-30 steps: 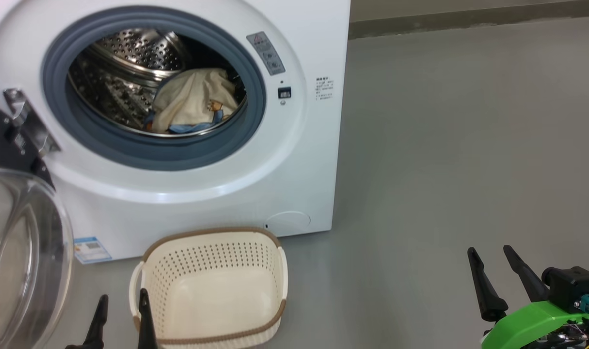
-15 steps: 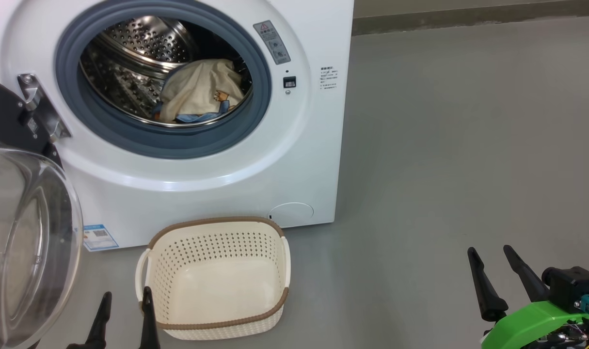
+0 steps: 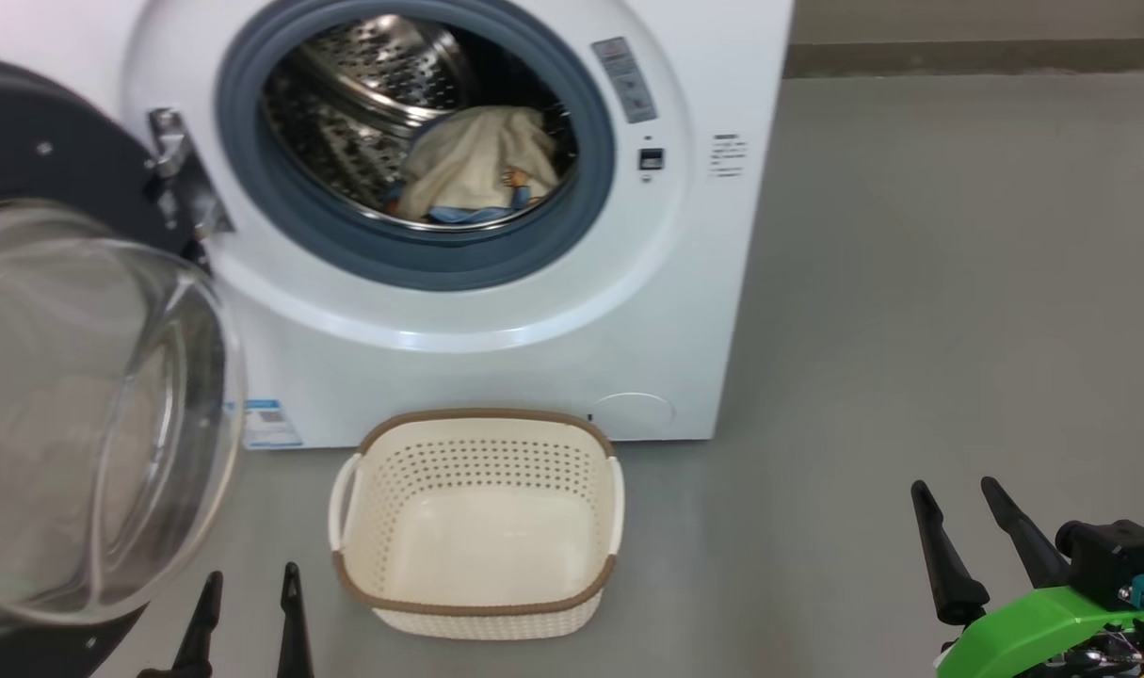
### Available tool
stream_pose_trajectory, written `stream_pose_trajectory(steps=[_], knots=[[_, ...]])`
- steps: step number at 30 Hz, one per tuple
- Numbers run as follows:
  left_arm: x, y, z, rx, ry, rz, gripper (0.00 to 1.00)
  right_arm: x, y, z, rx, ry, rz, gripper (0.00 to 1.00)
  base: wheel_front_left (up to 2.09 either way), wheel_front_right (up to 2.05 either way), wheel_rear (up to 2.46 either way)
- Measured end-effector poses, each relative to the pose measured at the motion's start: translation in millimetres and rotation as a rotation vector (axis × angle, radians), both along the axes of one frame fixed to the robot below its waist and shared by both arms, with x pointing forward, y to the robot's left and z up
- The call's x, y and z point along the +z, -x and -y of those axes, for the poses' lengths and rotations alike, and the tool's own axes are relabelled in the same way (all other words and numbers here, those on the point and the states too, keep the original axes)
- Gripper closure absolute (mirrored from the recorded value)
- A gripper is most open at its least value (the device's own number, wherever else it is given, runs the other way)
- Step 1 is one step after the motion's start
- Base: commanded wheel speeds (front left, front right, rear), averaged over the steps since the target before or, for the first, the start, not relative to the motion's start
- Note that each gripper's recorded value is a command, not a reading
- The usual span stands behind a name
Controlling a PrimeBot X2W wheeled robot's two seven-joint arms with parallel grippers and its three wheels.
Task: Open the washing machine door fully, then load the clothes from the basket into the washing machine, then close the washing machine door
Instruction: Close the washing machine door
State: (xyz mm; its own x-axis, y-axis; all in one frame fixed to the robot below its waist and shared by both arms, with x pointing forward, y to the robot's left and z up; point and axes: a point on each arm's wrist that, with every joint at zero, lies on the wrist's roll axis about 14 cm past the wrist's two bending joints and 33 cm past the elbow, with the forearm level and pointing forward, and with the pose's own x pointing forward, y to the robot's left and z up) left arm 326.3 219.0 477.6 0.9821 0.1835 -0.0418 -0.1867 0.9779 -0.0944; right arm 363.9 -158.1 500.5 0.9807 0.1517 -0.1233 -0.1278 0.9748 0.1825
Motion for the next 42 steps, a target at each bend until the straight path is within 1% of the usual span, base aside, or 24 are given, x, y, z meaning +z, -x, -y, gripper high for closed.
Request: stream_pose_trajectory(steps=[5, 6, 8, 14, 27, 34, 42], knots=[[0, 16, -17, 0.059, 0.005, 0.001, 0.00, 0, -10, -25, 0.074, 0.001, -0.001, 0.00, 0.00, 0.00, 0.00], [0, 16, -17, 0.059, 0.005, 0.001, 0.00, 0, -10, -25, 0.074, 0.001, -0.001, 0.00, 0.00, 0.00, 0.00], [0, 28, -30, 0.107, 0.010, 0.003, 0.00, 0, -16, -41, 0.122, 0.002, 0.000, 0.00, 0.00, 0.00, 0.00], [-1, 55, -54, 0.207, 0.014, 0.005, 0.00, 0, -24, -77, 0.221, 0.002, 0.001, 0.00, 0.00, 0.00, 0.00], [3, 111, -97, 0.404, 0.019, 0.024, 0.00, 1, -26, -152, 0.435, 0.005, -0.002, 0.00, 0.00, 0.00, 0.00], [-2, 124, -103, 0.455, 0.023, 0.004, 0.00, -4, -29, -173, 0.496, 0.001, -0.017, 0.00, 0.00, 0.00, 0.00], [3, 124, -105, 0.457, 0.024, 0.023, 0.00, -7, -30, -176, 0.508, 0.003, -0.025, 0.00, 0.00, 0.00, 0.00]])
